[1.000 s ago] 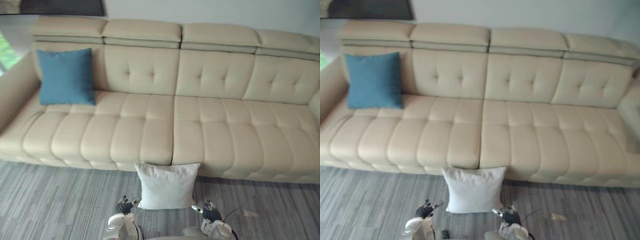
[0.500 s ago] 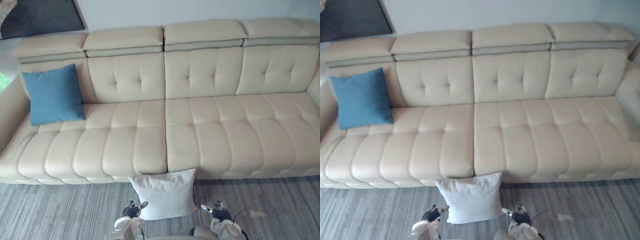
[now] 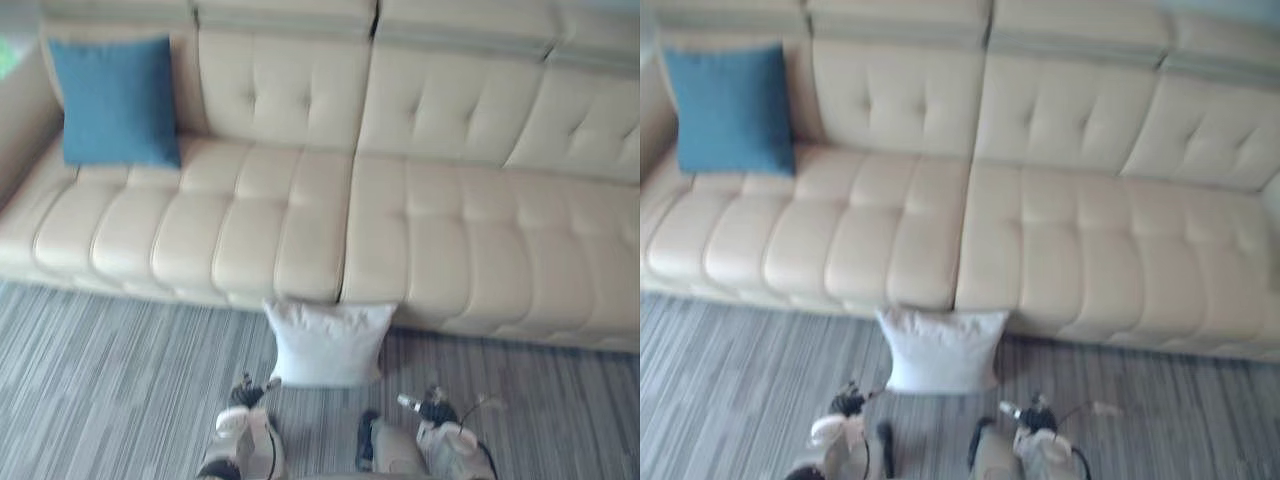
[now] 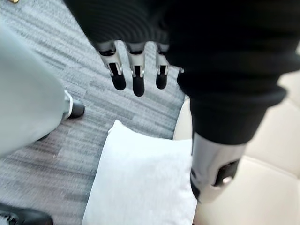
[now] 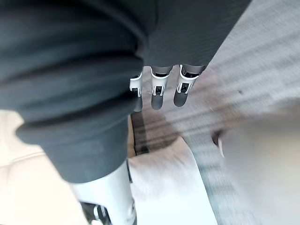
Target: Pick up cushions and gather them together orderly.
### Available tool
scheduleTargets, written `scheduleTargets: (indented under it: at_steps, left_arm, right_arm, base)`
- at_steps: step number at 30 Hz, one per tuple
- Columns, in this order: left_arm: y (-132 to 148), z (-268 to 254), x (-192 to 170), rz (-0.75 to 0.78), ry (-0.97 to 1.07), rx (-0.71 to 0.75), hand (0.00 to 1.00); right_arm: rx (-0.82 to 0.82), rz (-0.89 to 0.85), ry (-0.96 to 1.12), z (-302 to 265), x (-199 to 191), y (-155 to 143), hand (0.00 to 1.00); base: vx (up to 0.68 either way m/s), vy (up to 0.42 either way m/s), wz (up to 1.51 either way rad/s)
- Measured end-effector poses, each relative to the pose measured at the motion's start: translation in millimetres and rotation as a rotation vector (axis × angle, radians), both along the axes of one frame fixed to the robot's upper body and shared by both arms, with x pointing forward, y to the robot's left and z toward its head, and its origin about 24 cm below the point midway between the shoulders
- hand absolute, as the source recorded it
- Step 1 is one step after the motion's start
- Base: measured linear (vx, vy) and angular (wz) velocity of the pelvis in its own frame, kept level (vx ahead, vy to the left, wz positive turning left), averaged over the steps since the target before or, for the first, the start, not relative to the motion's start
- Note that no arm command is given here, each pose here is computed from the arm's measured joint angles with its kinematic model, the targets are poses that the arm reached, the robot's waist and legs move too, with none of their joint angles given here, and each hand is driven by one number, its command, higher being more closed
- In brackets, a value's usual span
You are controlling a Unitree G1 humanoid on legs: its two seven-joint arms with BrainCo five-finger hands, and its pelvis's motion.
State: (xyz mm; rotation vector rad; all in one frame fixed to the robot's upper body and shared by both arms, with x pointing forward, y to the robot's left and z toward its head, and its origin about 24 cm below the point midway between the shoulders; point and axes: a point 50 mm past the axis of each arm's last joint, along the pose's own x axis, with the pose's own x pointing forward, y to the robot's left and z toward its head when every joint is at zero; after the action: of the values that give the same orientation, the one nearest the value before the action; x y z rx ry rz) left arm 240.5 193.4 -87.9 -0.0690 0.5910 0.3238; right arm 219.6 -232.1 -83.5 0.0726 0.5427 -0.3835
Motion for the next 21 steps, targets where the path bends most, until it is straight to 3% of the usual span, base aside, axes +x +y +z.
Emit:
scheduleTargets:
  at_steps: [4,10,16,21]
  left_arm:
    - [16.1,61.1,58.5,0.012,-0.240,0.082,0.00]
    - [17.0,170.0,129.2,0.005,-0.563,0.136,0.00]
    - [-4.1,259.0,160.6,-0.033,-0.790,0.176,0.00]
    - [-26.9,302.9,168.7,-0.077,-0.899,0.196,0.00]
  right_arm:
    - [-0.093,-0.005,-0.198,50.0,49.5,-16.3,0.00]
    - [-0.174,-0.052,-0.453,135.5,113.5,-28.5,0.00]
    - [-0.155,-0.051,-0.732,237.4,162.5,-11.1,0.00]
    - [-0.163,-0.024,-0.852,293.7,180.5,9.7,0.00]
  base:
    - [-0.25,-0.037,0.08]
    - [-0.15,-0.026,0.09]
    - [-0.05,-0.007,0.00]
    - [-0.02,-0.002,0.00]
